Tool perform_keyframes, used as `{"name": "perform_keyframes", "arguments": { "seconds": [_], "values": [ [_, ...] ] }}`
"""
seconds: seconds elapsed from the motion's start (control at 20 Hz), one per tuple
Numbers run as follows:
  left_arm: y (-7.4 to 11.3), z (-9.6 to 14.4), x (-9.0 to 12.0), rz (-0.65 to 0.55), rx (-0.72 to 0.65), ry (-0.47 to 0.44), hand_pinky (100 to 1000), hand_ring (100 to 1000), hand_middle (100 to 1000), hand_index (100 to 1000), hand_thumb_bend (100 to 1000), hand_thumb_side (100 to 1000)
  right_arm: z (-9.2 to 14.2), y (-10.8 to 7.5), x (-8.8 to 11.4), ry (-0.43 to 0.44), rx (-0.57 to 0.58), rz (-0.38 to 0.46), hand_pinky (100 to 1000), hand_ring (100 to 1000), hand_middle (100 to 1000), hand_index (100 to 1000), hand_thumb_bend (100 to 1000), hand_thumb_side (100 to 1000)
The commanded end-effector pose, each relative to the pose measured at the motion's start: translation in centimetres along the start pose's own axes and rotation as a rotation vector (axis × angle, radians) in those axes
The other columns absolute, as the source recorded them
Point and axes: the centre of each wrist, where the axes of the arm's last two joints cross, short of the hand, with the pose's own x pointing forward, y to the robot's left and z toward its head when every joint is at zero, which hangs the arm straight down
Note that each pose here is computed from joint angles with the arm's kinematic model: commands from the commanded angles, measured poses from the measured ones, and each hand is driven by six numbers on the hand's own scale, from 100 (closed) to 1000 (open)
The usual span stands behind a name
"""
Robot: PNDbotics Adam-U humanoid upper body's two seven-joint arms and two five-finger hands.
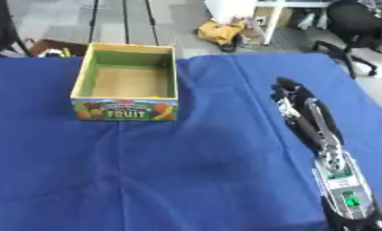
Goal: Pick up objects on the table and place them in the box.
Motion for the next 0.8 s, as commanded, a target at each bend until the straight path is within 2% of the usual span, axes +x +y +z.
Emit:
{"name": "perform_keyframes", "arguments": {
  "seconds": [0.05, 0.8],
  "values": [
    [0.12, -0.1, 0.12, 0.007, 0.009, -0.006, 641, 540, 590, 762, 492, 958, -0.26, -1.23, 0.43, -0.018, -0.015, 0.026, 844, 764, 772, 890, 100, 751],
    [-0.36, 0.17, -0.16, 0.02, 0.007, 0.01, 640, 537, 587, 756, 486, 964, 0.03, -1.24, 0.16, -0.008, -0.02, 0.025, 846, 764, 772, 890, 100, 752]
  ]
}}
